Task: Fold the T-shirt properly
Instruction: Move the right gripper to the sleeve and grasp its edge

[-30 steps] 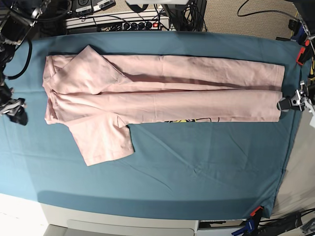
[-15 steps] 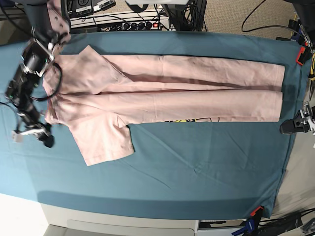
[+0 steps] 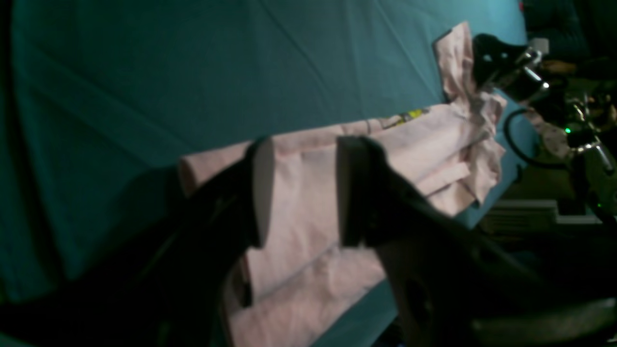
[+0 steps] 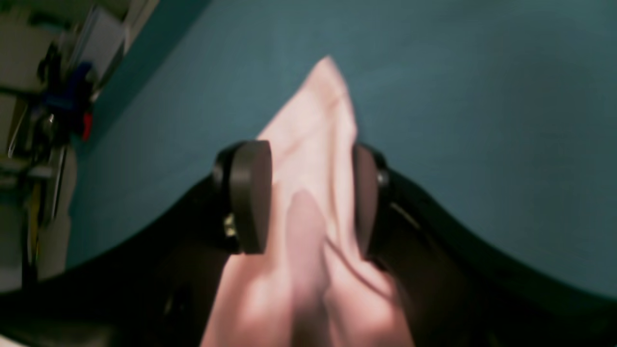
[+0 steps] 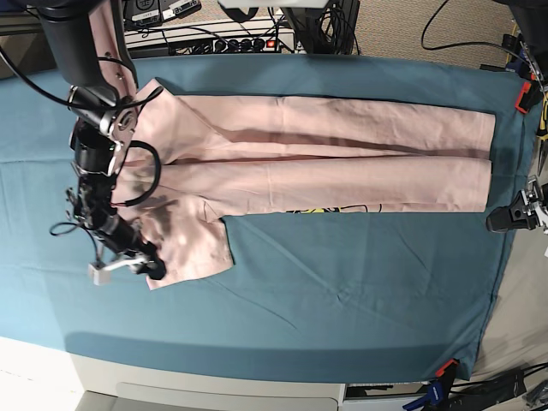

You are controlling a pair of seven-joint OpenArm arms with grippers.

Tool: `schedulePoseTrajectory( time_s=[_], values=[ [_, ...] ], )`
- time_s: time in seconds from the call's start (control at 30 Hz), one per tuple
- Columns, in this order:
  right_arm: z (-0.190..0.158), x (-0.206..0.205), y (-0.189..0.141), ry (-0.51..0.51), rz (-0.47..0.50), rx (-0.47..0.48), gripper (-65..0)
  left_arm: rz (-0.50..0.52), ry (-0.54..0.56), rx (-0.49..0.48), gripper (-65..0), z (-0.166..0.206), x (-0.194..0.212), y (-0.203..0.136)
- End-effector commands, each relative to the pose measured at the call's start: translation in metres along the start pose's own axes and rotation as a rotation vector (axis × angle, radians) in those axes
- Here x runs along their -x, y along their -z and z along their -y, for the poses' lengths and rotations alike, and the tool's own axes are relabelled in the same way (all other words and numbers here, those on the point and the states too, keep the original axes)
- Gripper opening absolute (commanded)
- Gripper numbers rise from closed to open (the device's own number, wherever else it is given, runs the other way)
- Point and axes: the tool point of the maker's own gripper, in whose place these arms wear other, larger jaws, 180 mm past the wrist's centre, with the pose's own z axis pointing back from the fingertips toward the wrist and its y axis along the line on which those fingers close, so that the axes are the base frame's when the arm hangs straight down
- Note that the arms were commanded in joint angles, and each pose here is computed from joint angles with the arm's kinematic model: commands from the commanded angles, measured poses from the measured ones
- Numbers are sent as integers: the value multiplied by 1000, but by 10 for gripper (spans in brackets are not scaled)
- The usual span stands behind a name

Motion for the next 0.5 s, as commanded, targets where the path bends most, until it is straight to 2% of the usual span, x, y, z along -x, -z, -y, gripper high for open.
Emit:
schedulePoseTrajectory(
  time_s=[0.0,0.1,0.23,0.27,0.33,0.37,0.4,0.47],
  values=[
    [-11,-8,3,-38,-9,-13,-378,49,40,2,-421,6,-22,-12],
    [-18,0,9,-79,-38,-19,-378,49,41,2,-421,6,-22,-12],
    [-16,-3,8,-93,-32,-14,-381,49,41,2,-422,6,-22,-12],
    [-15,-5,7,-93,-24,-12,-405,49,41,2,-422,6,-22,-12],
    [-15,-8,5,-100,-18,-16,-531,50,40,2,-434,6,-22,-12],
    [-16,-9,5,-110,-17,-26,-606,49,41,2,-458,6,-22,-12],
    [-20,-10,4,-129,-21,-45,-650,50,41,2,-489,6,-22,-12],
    [-28,-12,0,-179,-36,-84,-650,52,41,2,-541,6,-22,-12]
  ],
)
